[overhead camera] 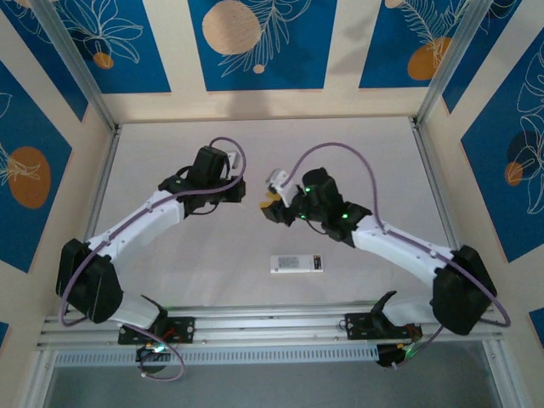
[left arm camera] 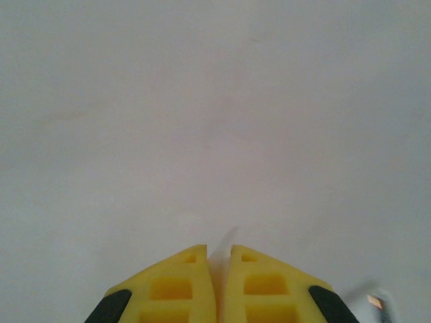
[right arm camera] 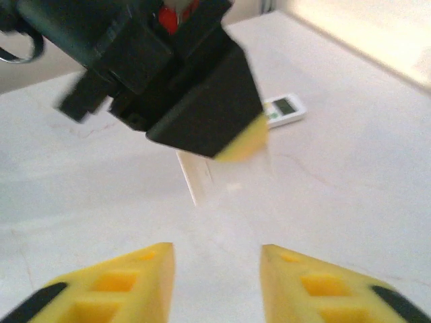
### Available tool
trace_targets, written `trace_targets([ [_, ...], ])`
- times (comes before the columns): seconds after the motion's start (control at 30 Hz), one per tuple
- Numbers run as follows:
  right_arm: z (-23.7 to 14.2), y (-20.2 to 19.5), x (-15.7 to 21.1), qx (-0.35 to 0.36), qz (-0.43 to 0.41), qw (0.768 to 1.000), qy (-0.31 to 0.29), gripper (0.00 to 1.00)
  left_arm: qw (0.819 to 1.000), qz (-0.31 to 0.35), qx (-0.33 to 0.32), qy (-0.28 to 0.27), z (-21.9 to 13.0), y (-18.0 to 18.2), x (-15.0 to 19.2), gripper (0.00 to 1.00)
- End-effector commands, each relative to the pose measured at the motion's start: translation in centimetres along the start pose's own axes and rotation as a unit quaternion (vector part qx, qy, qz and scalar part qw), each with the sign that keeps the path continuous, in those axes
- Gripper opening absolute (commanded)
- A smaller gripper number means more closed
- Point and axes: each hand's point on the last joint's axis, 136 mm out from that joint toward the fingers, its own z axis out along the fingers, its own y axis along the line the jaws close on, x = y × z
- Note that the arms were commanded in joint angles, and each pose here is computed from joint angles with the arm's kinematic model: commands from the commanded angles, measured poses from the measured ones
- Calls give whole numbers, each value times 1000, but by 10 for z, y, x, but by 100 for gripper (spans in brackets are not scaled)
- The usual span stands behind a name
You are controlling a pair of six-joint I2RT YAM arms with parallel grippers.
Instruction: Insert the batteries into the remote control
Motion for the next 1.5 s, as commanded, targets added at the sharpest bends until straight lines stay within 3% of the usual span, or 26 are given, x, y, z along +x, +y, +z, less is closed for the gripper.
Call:
trace_targets([
  [0.0, -28, -10, 15, 12, 105, 994, 3, 47, 970, 166, -178, 13, 11, 31, -4, 0],
  [0.07, -41, -34, 37, 68, 166, 983, 23, 53, 935, 247, -249, 41, 31, 30, 2, 0],
  [0.17, -60, -60, 62, 127, 231, 963, 54, 54, 899, 307, -303, 80, 63, 22, 12, 0],
  [0.23, -69, -67, 69, 141, 251, 956, 60, 54, 883, 334, -316, 100, 88, 15, 23, 0],
  [0.37, -81, -68, 70, 144, 258, 953, 58, 54, 869, 371, -302, 122, 126, -13, 43, 3],
  [0.43, -86, -72, 68, 156, 255, 952, 57, 54, 873, 380, -280, 124, 138, -31, 50, 15],
  [0.47, -88, -75, 66, 167, 252, 952, 55, 55, 874, 382, -273, 125, 140, -37, 52, 26],
  [0.5, -91, -80, 65, 182, 247, 950, 54, 55, 879, 379, -260, 125, 141, -43, 53, 43],
  [0.57, -96, -89, 64, 209, 237, 947, 54, 56, 901, 352, -223, 117, 133, -56, 50, 66],
  [0.63, -96, -95, 60, 218, 217, 950, 50, 58, 934, 304, -156, 101, 116, -73, 46, 77],
  [0.73, -83, -92, 51, 188, 172, 966, 48, 62, 978, 193, -46, 60, 68, -84, 29, 82],
  [0.8, -70, -82, 46, 149, 144, 976, 64, 69, 995, 90, 24, 35, 38, -69, 19, 83],
  [0.9, -39, -67, 47, 101, 117, 981, 120, 76, 992, -69, 101, -20, -5, -19, 6, 85],
  [1.0, 2, -53, 58, 55, 104, 974, 195, 80, 979, -154, 119, -55, -37, 30, 13, 85],
  [1.13, 59, -46, 89, 37, 75, 951, 298, 83, 973, -190, 108, -77, -69, 69, 28, 87],
  [1.3, 109, -54, 113, 46, 21, 938, 343, 86, 981, -165, 54, -89, -83, 92, 48, 98],
  [1.47, 128, -61, 141, 27, -6, 919, 394, 88, 982, -157, 53, -87, -81, 93, 57, 100],
])
